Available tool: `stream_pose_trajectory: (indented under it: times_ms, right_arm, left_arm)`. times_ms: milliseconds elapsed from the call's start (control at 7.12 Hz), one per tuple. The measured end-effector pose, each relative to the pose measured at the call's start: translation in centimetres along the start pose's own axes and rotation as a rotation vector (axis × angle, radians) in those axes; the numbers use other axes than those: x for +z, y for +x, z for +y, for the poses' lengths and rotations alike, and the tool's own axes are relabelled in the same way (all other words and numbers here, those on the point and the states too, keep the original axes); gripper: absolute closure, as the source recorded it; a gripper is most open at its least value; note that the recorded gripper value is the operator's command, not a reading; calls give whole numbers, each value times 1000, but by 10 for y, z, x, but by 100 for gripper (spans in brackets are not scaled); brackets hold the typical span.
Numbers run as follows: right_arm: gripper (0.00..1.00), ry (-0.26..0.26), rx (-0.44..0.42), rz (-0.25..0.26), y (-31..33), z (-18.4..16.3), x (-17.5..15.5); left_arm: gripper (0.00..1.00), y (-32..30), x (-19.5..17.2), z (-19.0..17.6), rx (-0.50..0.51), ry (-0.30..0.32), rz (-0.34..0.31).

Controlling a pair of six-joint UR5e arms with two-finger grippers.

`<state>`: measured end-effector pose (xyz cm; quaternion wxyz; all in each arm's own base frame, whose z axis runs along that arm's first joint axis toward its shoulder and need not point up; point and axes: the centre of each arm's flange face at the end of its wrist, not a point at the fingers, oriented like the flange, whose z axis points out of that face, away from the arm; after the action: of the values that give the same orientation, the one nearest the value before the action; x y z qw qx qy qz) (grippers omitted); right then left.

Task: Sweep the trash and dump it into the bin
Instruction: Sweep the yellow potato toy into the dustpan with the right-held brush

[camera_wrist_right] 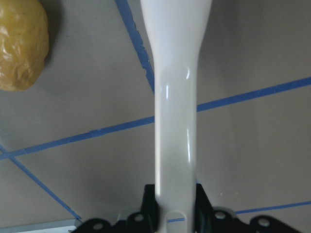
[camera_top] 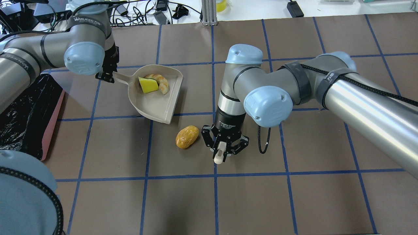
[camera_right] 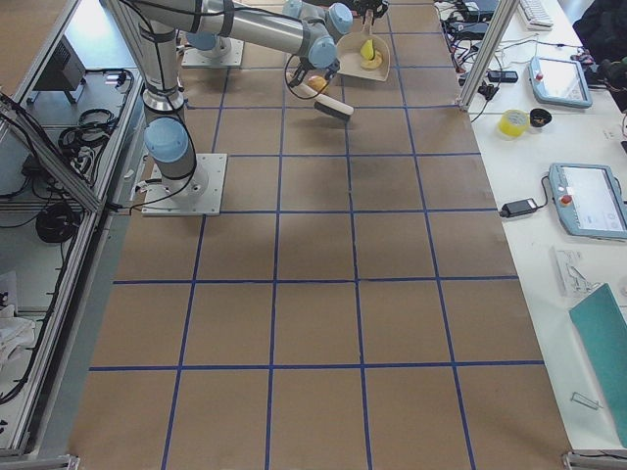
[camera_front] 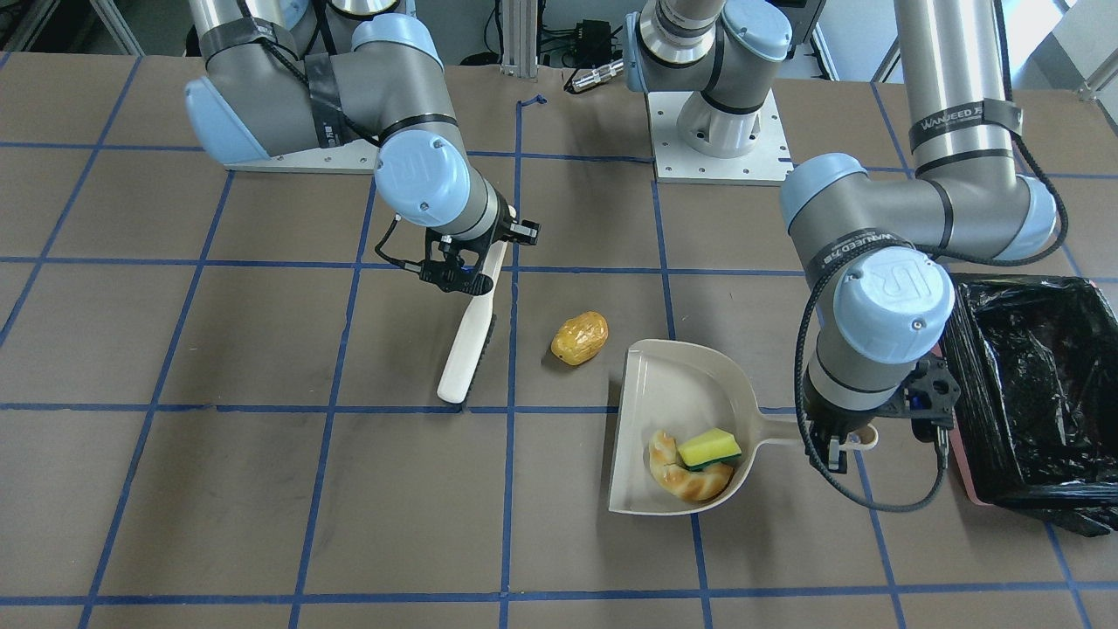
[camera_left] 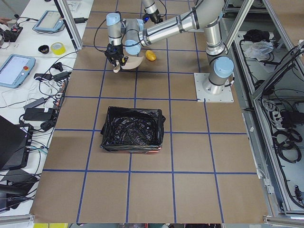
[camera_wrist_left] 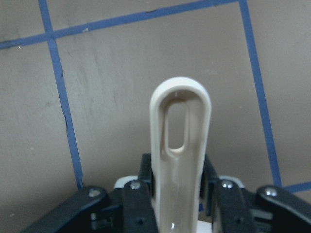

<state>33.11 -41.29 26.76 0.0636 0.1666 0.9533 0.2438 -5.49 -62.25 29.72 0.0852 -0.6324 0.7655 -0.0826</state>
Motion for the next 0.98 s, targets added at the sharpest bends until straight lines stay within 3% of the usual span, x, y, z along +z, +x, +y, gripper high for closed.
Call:
stream_pose_trajectory:
  times_ms: [281, 422, 703, 984]
  right_arm:
    - [100, 61, 60, -19, -29, 37, 27]
    - [100, 84, 49, -29, -39, 48, 38]
    - [100, 143, -55, -71, -61, 44, 61]
    - [100, 191, -219, -107, -84, 37, 69]
  left_arm:
    - [100, -61, 6, 10, -32, 5, -6]
    - [100, -87, 11, 19, -56, 4, -13]
    - [100, -130, 32, 38, -93, 2, -20]
    - [100, -146, 44, 48, -121, 5, -11]
